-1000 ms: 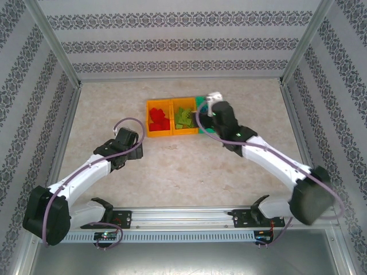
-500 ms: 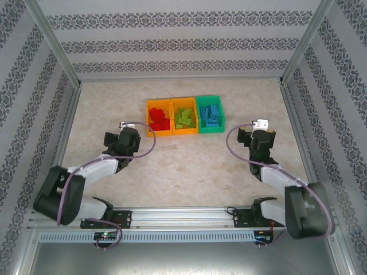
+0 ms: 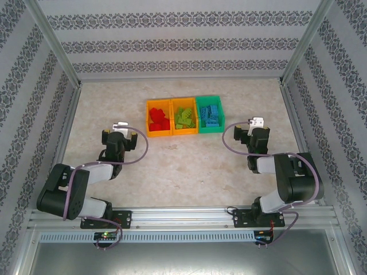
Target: Sort the legos into containers by color
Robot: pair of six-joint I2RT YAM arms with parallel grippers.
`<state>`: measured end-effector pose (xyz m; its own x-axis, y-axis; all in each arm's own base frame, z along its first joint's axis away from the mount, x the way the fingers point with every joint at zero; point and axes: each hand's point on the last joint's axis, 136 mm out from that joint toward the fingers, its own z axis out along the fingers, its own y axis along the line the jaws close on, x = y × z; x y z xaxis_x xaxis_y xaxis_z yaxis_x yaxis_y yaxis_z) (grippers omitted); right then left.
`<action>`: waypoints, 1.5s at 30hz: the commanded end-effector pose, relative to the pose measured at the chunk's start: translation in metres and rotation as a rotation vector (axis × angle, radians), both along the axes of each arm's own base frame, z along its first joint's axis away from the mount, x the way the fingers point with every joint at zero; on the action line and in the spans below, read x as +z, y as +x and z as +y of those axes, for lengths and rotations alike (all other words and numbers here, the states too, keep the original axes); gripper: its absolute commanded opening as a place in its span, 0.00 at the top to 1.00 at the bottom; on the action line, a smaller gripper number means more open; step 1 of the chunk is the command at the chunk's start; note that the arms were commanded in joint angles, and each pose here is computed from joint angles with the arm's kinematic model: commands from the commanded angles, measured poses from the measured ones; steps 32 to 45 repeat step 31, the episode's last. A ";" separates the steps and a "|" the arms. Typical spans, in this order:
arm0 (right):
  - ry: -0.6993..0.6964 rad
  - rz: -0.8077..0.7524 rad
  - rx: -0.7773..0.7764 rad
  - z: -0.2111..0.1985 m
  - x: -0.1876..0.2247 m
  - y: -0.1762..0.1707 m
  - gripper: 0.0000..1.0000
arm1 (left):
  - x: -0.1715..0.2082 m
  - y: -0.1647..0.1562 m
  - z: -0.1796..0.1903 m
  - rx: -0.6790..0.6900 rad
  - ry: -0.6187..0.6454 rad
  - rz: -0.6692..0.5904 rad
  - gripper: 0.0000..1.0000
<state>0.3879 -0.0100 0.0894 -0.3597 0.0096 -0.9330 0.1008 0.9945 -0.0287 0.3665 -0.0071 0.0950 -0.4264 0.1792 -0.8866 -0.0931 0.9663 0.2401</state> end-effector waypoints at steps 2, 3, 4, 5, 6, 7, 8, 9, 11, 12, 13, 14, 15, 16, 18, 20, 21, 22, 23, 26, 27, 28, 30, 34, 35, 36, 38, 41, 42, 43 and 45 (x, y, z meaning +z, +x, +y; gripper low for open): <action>0.031 -0.053 0.077 0.012 0.017 0.009 0.02 | 0.022 0.005 -0.011 -0.061 -0.095 -0.096 0.01; 0.031 -0.048 0.079 0.013 0.016 0.009 0.02 | 0.024 0.004 -0.007 -0.054 -0.097 -0.119 0.01; 0.031 -0.053 0.079 0.013 0.016 0.010 0.02 | 0.027 0.004 -0.002 -0.042 -0.101 -0.142 0.01; 0.031 -0.051 0.079 0.013 0.016 0.009 0.02 | 0.026 0.003 0.004 -0.027 -0.113 -0.156 0.01; 0.032 -0.049 0.078 0.013 0.016 0.009 0.02 | 0.023 0.004 0.008 -0.019 -0.125 -0.162 0.01; 0.031 -0.051 0.079 0.013 0.016 0.009 0.02 | 0.020 0.006 0.008 -0.023 -0.133 -0.160 0.01; 0.032 -0.050 0.078 0.012 0.016 0.009 0.02 | 0.016 0.010 0.008 -0.032 -0.135 -0.147 0.01; 0.033 -0.051 0.079 0.013 0.016 0.009 0.02 | 0.010 0.015 0.007 -0.037 -0.132 -0.123 0.01; 0.032 -0.052 0.077 0.012 0.016 0.009 0.02 | 0.004 0.024 0.010 -0.028 -0.139 -0.100 0.01; 0.031 -0.051 0.078 0.012 0.016 0.009 0.02 | -0.001 0.025 0.015 -0.010 -0.162 -0.079 0.01; 0.031 -0.053 0.078 0.012 0.017 0.009 0.02 | -0.007 0.026 0.016 -0.007 -0.172 -0.072 0.01; 0.031 -0.054 0.080 0.013 0.017 0.009 0.02 | -0.009 0.029 0.015 -0.021 -0.166 -0.078 0.01; 0.031 -0.051 0.078 0.012 0.016 0.009 0.02 | -0.008 0.029 0.014 -0.024 -0.173 -0.069 0.01; 0.032 -0.050 0.079 0.012 0.016 0.009 0.02 | -0.011 0.029 0.014 -0.022 -0.176 -0.048 0.01; 0.031 -0.051 0.077 0.012 0.016 0.009 0.02 | -0.010 0.030 0.017 -0.012 -0.182 -0.052 0.01; 0.030 -0.052 0.078 0.012 0.016 0.009 0.02 | -0.010 0.031 0.017 -0.011 -0.185 -0.054 0.01; 0.030 -0.052 0.078 0.012 0.016 0.009 0.02 | -0.012 0.030 0.017 -0.011 -0.186 -0.047 0.01; 0.030 -0.053 0.079 0.013 0.017 0.009 0.02 | -0.011 0.031 0.018 -0.011 -0.186 -0.053 0.01; 0.031 -0.051 0.078 0.012 0.016 0.009 0.02 | -0.011 0.030 0.018 -0.011 -0.187 -0.047 0.01; 0.031 -0.049 0.078 0.012 0.016 0.010 0.02 | -0.011 0.031 0.018 -0.012 -0.188 -0.050 0.01; 0.031 -0.051 0.079 0.013 0.016 0.009 0.02 | -0.011 0.031 0.018 -0.011 -0.189 -0.049 0.01; 0.030 -0.052 0.078 0.012 0.016 0.009 0.02 | -0.011 0.031 0.017 -0.014 -0.190 -0.050 0.01; 0.030 -0.052 0.079 0.013 0.016 0.009 0.02 | -0.012 0.030 0.018 -0.014 -0.190 -0.046 0.01; 0.030 -0.052 0.079 0.013 0.016 0.009 0.02 | -0.011 0.031 0.018 -0.015 -0.191 -0.047 0.01; 0.030 -0.052 0.079 0.013 0.016 0.009 0.02 | -0.011 0.031 0.018 -0.015 -0.191 -0.047 0.01; 0.030 -0.052 0.079 0.013 0.016 0.009 0.02 | -0.011 0.031 0.018 -0.015 -0.191 -0.047 0.01; 0.030 -0.052 0.079 0.013 0.016 0.009 0.02 | -0.011 0.031 0.018 -0.015 -0.191 -0.047 0.01; 0.030 -0.052 0.079 0.013 0.016 0.009 0.02 | -0.011 0.031 0.018 -0.015 -0.191 -0.047 0.01; 0.030 -0.052 0.079 0.013 0.016 0.009 0.02 | -0.011 0.031 0.018 -0.015 -0.191 -0.047 0.01; 0.030 -0.052 0.079 0.013 0.016 0.009 0.02 | -0.011 0.031 0.018 -0.015 -0.191 -0.047 0.01; 0.030 -0.052 0.079 0.013 0.016 0.009 0.02 | -0.011 0.031 0.018 -0.015 -0.191 -0.047 0.01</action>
